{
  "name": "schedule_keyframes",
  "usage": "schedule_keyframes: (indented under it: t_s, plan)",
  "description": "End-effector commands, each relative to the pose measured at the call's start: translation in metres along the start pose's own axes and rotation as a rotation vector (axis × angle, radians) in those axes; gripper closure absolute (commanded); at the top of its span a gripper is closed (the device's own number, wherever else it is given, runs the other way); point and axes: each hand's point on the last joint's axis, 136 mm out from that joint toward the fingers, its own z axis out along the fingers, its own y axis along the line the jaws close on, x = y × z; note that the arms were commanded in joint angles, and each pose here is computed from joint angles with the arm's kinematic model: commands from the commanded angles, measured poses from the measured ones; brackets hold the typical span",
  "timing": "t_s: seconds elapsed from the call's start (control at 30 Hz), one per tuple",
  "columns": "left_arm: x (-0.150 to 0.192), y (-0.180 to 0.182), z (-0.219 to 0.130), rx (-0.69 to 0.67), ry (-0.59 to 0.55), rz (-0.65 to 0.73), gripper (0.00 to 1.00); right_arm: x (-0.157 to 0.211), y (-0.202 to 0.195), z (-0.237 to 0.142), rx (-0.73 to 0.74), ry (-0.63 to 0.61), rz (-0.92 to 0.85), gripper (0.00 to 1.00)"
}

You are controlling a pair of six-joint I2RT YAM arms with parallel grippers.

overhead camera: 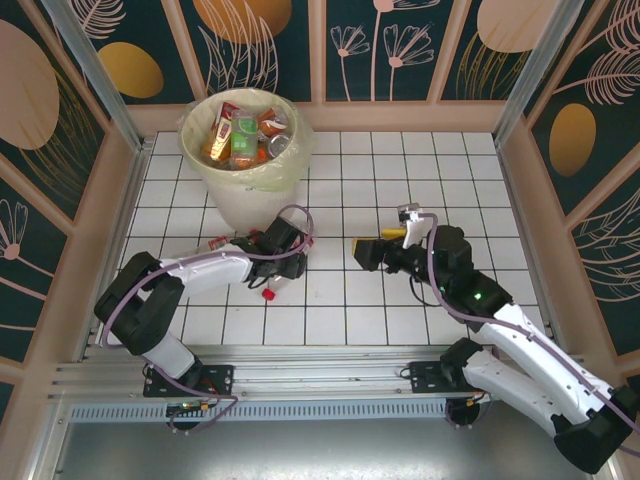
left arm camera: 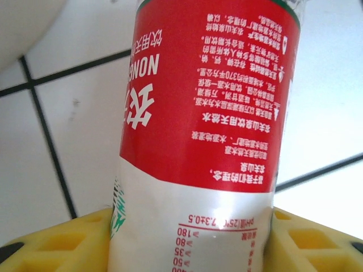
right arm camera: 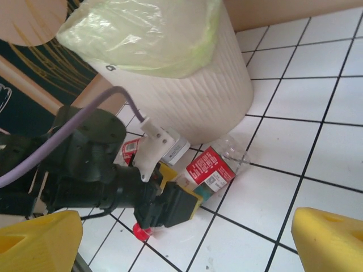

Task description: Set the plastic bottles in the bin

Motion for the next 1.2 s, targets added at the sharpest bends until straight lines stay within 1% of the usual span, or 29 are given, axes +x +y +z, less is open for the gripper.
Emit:
schedule_keyframes:
  t_s: [0.0,0.1,0.23,0.43,0.5,0.6,0.77,0.93,1.17]
  plan:
    - [-0.008,-0.023,-0.015,0.129,-0.044,-0.037,0.51,-0.009,-0.005,0.006,0.028,-0.055,0.084,0.05]
    - [-0.021,-0.038,-0.029,0.207,-0.090,-0.037,0.51,-0.011,-0.002,0.010,0.006,-0.062,0.095,0.05]
    - [-0.034,-0.058,-0.050,0.335,-0.150,-0.031,0.51,-0.009,0.019,0.012,-0.119,-0.053,0.042,0.04]
    - [-0.052,-0.086,-0.076,0.499,-0.212,-0.002,0.51,-0.006,0.044,0.005,-0.260,-0.040,-0.034,0.02]
    - [-0.062,-0.092,-0.086,0.528,-0.239,-0.004,0.52,-0.006,0.051,-0.001,-0.297,-0.033,-0.051,0.02]
    - [-0.078,-0.101,-0.100,0.570,-0.278,0.004,0.52,-0.012,0.062,-0.014,-0.336,-0.054,-0.068,0.01]
    - [-0.115,-0.123,-0.138,0.667,-0.355,0.036,0.52,-0.023,0.076,-0.038,-0.377,-0.092,-0.102,0.01]
    - [-0.151,-0.134,-0.164,0.675,-0.412,0.067,0.52,-0.036,0.077,-0.056,-0.347,-0.155,-0.133,0.01]
    - [-0.206,-0.139,-0.191,0.624,-0.491,0.095,0.51,-0.052,0.075,-0.078,-0.303,-0.247,-0.155,0.01]
